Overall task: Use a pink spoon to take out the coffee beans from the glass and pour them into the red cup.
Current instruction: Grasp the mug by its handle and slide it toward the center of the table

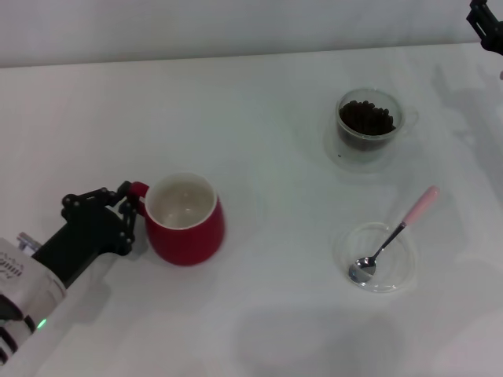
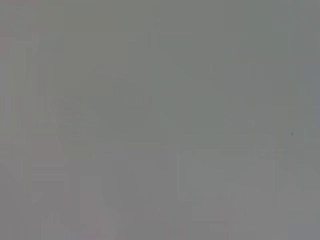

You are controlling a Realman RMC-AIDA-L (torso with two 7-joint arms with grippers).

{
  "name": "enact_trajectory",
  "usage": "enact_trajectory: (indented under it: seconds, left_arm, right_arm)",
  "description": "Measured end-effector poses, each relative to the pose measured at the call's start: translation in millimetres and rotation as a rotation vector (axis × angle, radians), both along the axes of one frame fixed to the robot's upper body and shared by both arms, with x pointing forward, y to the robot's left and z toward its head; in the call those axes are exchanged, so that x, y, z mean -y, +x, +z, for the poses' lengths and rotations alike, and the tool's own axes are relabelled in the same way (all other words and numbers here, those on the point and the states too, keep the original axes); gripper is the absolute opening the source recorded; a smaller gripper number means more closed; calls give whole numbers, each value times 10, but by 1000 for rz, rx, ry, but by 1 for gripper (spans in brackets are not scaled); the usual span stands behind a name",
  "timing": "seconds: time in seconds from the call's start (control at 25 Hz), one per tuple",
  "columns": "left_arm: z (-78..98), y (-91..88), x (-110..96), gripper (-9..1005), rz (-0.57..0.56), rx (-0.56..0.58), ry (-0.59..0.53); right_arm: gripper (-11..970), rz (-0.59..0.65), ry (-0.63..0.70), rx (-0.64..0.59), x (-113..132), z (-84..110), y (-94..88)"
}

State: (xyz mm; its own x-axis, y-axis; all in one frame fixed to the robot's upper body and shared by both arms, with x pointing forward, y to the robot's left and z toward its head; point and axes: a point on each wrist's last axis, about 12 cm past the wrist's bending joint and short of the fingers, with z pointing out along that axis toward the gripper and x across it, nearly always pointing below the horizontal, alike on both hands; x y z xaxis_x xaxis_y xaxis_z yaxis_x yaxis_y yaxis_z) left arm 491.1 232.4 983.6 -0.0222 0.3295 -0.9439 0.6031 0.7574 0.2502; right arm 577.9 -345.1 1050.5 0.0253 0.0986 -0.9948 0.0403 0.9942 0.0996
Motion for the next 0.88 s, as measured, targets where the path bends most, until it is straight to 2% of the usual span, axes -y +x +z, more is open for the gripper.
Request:
enact_trajectory:
  seconds: [0.32,0.68,0.84,0.88]
  left_arm:
    - [5,-20,122,83,-55,0,-3]
    - [5,-33,135,94,-45,-2,-16]
    - [-5,-63,140,100,-52,21,14]
    - [-11,-84,147,154,-55,32,26]
  right_arm:
    - [824,2,3,2,-15,0,2]
    - [823,2,3,2,-17,0,2]
    - [822,2,4,2,-22,-3,1]
    - [822,2,4,2,-22,-3,1]
